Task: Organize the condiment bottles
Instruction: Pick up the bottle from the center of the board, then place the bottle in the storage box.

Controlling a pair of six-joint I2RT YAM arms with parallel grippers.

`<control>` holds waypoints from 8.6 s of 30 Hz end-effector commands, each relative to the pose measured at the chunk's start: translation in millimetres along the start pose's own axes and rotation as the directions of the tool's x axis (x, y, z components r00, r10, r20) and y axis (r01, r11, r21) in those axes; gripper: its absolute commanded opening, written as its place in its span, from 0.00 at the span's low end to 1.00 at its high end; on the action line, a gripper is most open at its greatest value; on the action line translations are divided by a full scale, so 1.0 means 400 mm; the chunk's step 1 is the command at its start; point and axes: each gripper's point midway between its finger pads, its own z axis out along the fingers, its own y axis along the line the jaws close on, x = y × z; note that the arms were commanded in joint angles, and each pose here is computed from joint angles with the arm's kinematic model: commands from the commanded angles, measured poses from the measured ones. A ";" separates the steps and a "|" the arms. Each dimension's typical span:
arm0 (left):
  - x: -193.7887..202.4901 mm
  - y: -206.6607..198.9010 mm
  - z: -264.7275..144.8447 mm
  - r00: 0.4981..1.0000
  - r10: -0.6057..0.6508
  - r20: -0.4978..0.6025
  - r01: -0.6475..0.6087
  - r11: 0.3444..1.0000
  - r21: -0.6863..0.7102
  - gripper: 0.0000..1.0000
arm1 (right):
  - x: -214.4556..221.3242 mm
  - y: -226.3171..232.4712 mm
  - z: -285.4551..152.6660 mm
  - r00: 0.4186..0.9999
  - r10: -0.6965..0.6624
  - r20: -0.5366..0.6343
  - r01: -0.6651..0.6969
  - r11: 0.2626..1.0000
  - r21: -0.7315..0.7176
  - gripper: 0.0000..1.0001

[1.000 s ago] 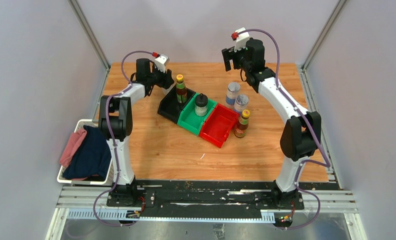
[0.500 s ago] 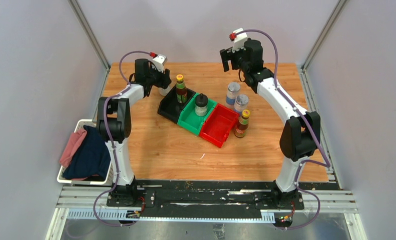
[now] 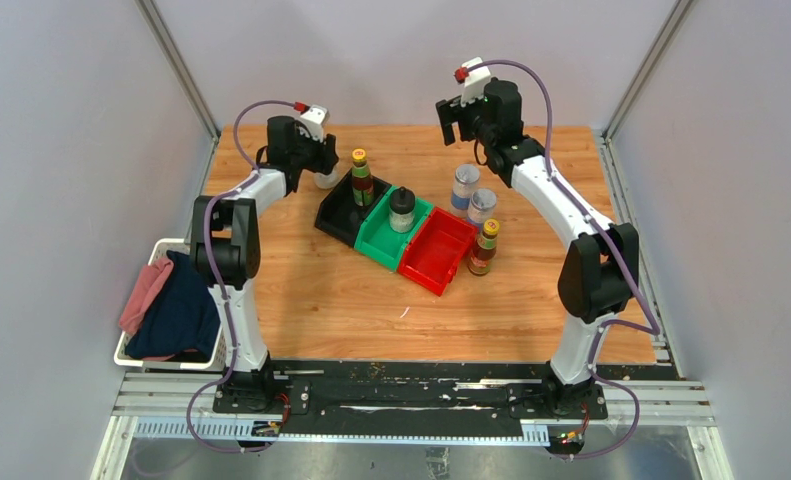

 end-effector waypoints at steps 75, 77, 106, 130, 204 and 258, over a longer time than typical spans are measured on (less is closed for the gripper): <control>-0.164 -0.233 -0.514 0.997 -0.021 0.068 0.038 0.965 -0.261 0.00 | -0.077 0.136 -0.155 0.995 0.060 0.078 -0.052 0.994 -0.097 0.89; -0.158 -0.251 -0.518 0.997 -0.027 0.068 0.043 0.966 -0.256 0.00 | -0.077 0.134 -0.157 0.995 0.056 0.079 -0.048 0.995 -0.093 0.89; -0.079 -0.465 -0.513 0.992 -0.047 0.114 0.061 0.991 -0.121 0.00 | -0.045 0.120 -0.165 0.995 0.049 0.084 -0.043 0.996 -0.073 0.90; -0.052 -0.576 -0.396 0.992 0.023 0.128 -0.022 1.000 -0.006 0.00 | -0.030 0.082 -0.176 0.991 0.084 0.102 -0.079 0.996 -0.052 0.90; 0.025 -0.561 -0.216 0.983 0.050 0.175 -0.046 0.999 -0.028 0.00 | 0.037 0.042 -0.126 0.992 0.115 0.053 -0.112 0.993 -0.045 0.89; 0.057 -0.537 -0.168 0.990 -0.007 0.141 0.012 1.000 -0.029 0.69 | 0.061 0.049 -0.102 0.993 0.114 0.022 -0.113 0.992 -0.057 0.89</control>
